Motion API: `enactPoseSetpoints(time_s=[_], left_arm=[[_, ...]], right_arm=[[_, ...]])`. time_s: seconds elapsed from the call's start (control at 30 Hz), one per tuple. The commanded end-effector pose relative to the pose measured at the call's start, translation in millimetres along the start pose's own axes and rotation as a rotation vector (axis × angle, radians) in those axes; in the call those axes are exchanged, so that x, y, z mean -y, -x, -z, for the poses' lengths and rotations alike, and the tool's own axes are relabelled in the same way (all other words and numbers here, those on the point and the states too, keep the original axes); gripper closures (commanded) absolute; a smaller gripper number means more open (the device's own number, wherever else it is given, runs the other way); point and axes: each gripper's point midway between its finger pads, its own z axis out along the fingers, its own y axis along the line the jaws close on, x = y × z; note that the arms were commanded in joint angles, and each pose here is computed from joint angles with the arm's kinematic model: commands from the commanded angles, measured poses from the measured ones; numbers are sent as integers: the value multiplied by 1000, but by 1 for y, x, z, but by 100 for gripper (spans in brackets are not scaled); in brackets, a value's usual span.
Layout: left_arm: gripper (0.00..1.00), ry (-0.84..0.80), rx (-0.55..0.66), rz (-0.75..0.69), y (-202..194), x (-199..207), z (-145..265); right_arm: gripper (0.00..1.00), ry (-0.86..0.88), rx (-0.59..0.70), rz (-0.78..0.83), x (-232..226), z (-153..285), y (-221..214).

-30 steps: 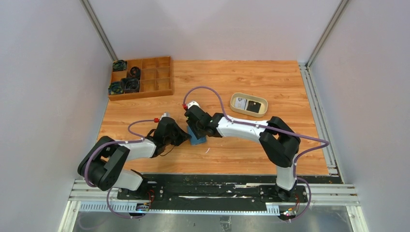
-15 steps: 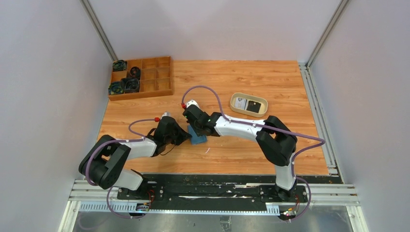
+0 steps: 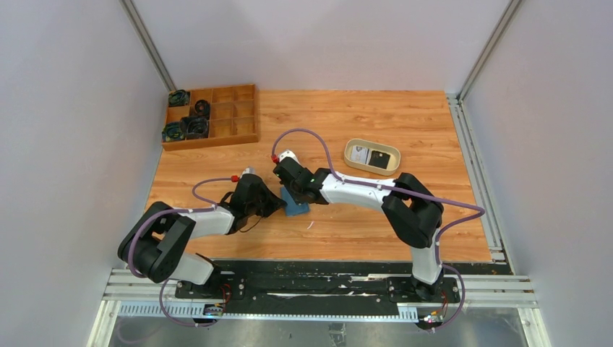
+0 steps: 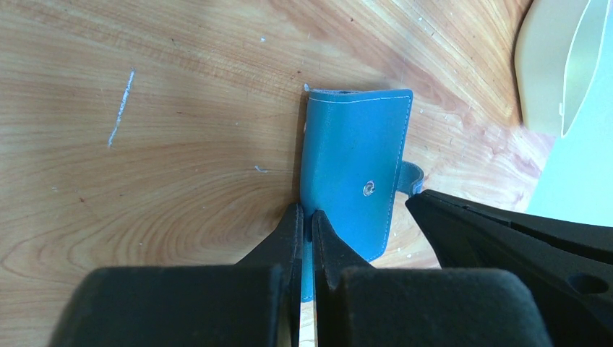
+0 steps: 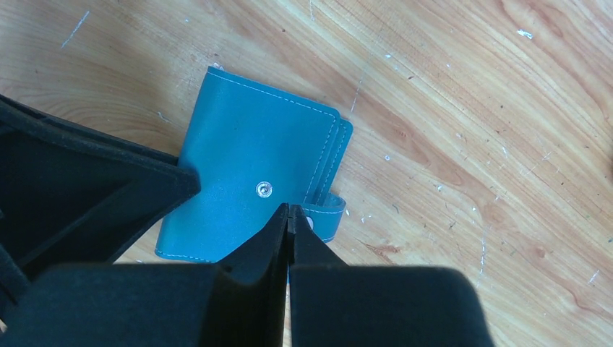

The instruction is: Take the credit cards out of the card holder

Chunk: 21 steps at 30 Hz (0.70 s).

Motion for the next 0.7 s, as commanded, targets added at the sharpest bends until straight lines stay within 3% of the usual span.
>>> enactPoseSetpoints(time_s=[0.0,0.37,0.67], left_arm=[[100,207,-77,-36,-24,-61,4],[100,210,-83,-36,-26,-62,4],[100,209,-85,-37,-26,-63,5]], right_arm=[[100,-23,4,5,-1,3,3],[100,155,111,-74,-28,12,25],[100,187,101,-82,-37,1,17]])
